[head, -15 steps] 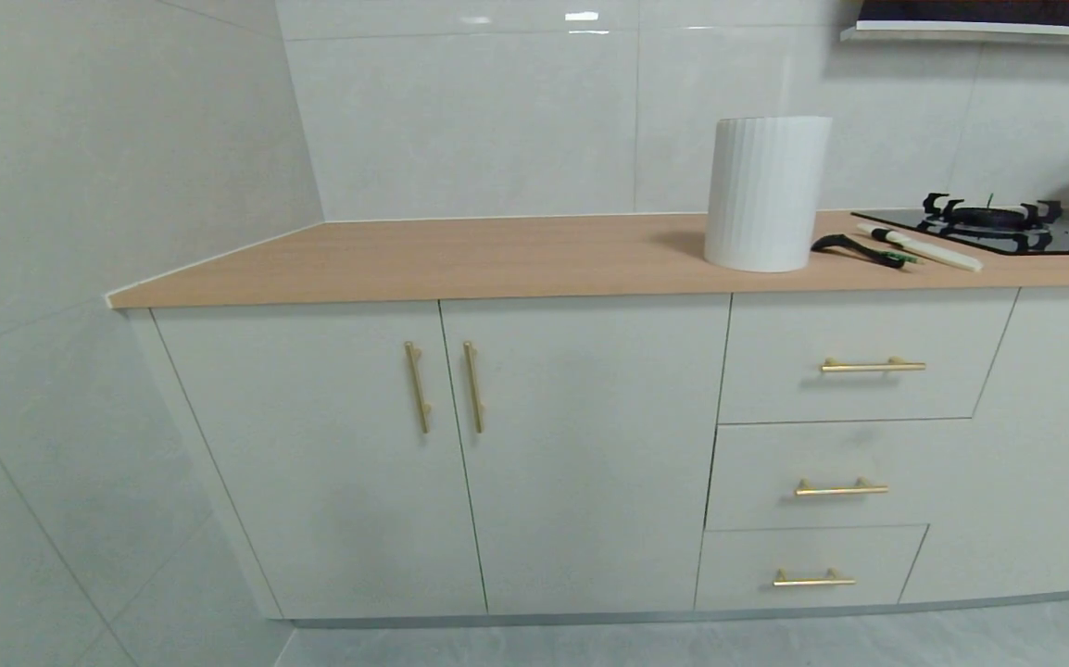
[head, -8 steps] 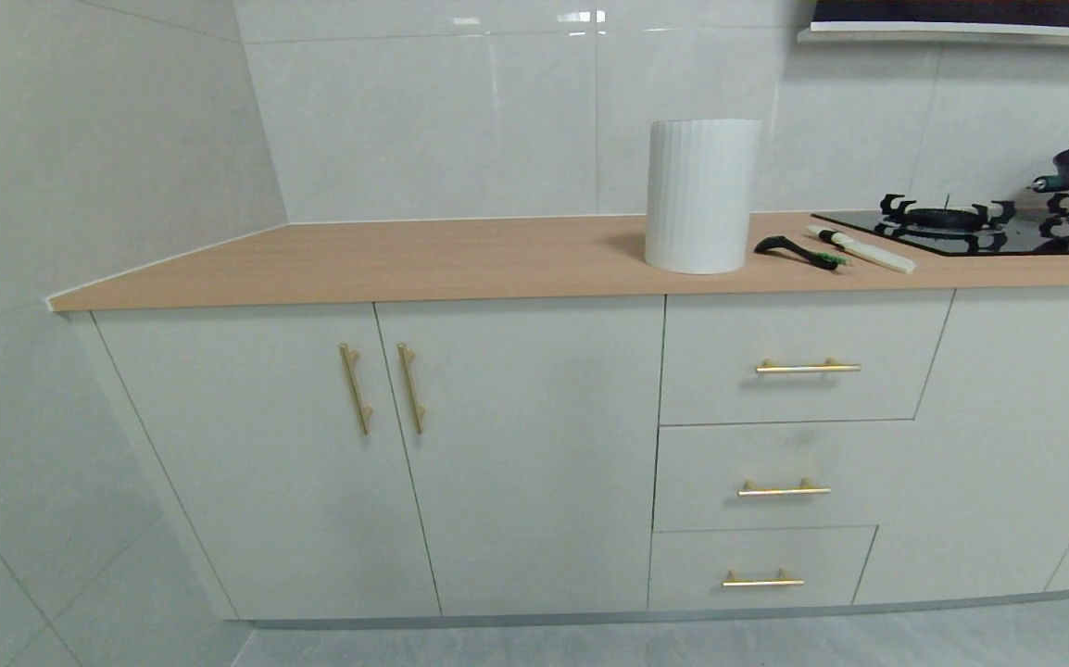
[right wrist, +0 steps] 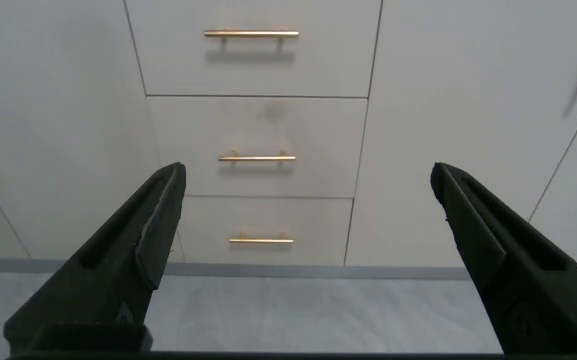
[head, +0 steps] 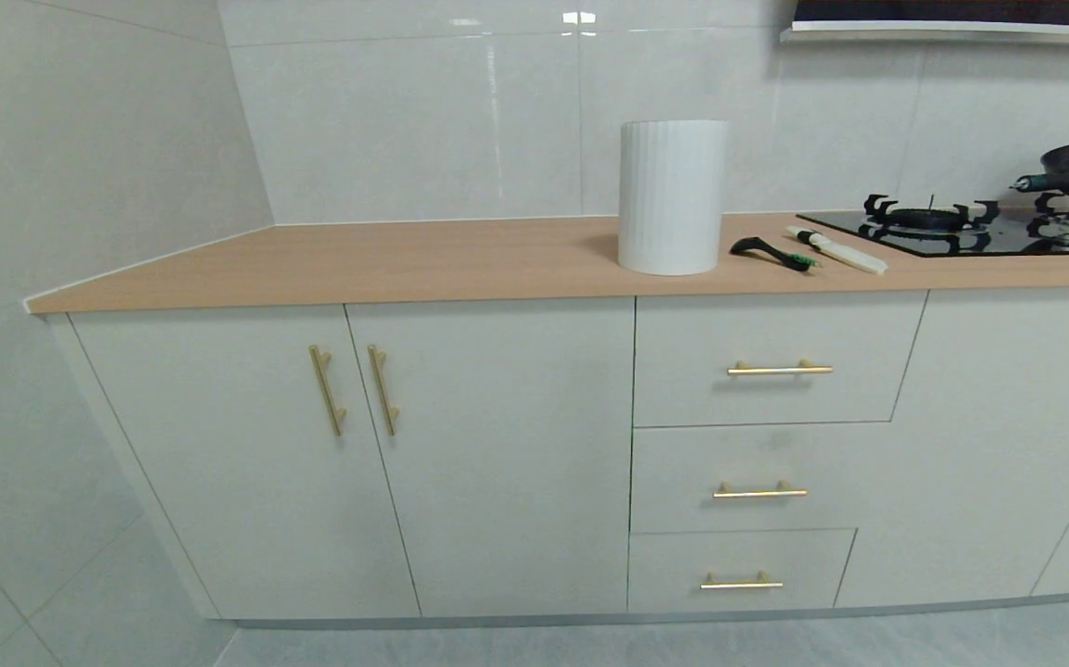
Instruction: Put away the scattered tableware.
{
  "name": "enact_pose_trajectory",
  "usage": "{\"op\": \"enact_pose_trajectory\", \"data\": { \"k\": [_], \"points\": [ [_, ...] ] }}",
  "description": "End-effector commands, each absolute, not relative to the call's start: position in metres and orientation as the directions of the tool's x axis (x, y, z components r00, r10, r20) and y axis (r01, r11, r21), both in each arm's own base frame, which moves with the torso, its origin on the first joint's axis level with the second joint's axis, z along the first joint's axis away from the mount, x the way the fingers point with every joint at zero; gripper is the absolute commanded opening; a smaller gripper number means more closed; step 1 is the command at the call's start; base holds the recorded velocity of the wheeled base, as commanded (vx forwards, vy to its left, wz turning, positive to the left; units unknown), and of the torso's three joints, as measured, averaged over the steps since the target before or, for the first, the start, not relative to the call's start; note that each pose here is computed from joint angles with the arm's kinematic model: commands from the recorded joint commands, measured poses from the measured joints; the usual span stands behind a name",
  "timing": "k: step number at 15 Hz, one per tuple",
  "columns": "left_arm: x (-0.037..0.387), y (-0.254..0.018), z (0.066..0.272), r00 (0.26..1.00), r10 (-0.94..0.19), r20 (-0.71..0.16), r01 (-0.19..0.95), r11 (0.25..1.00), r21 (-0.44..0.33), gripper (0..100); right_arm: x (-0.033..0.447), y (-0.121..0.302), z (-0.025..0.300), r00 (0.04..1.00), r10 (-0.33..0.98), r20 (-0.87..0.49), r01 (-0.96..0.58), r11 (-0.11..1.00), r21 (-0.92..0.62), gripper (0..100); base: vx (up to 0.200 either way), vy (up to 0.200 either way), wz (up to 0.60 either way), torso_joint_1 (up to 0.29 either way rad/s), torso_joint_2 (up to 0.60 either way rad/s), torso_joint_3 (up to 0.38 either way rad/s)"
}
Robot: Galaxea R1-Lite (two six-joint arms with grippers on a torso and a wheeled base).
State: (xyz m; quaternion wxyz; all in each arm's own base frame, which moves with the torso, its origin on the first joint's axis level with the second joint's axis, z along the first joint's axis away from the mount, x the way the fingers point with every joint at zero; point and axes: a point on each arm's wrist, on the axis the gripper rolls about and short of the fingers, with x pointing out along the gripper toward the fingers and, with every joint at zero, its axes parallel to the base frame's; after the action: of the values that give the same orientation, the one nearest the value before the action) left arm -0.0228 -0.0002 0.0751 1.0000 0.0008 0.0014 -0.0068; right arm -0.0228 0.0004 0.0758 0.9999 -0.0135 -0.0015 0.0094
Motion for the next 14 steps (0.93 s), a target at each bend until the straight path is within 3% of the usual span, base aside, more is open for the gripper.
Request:
{"op": "enact_pose_trajectory", "data": {
  "k": [1,8,14],
  "points": [
    [-0.0228,-0.0002,0.0752,1.0,-0.014,-0.003,0.014,1.0,0.002,100,-0.0227,0.0004,0.0758,1.0,0.018,0.002,-0.018,0.999,-0.028,100,0.2,0.0,0.0,-0.002,0.0,0.002],
    [-0.0228,-0.0002,0.0752,1.0,-0.014,-0.003,0.014,1.0,0.002,100,-0.0227,0.0004,0.0758,1.0,0.018,0.002,-0.018,0.999,-0.028,100,0.2,0.0,0.0,0.0,0.01,0.002],
    [-0.0228,-0.0002,0.0752,1.0,-0.014,-0.003,0.014,1.0,0.002,100,-0.0227,0.0005,0.0758,1.0,0.021,0.002,-0.021,0.999,-0.029,100,0.0,0.0,0.0,0.0,0.0,0.0]
  ]
}}
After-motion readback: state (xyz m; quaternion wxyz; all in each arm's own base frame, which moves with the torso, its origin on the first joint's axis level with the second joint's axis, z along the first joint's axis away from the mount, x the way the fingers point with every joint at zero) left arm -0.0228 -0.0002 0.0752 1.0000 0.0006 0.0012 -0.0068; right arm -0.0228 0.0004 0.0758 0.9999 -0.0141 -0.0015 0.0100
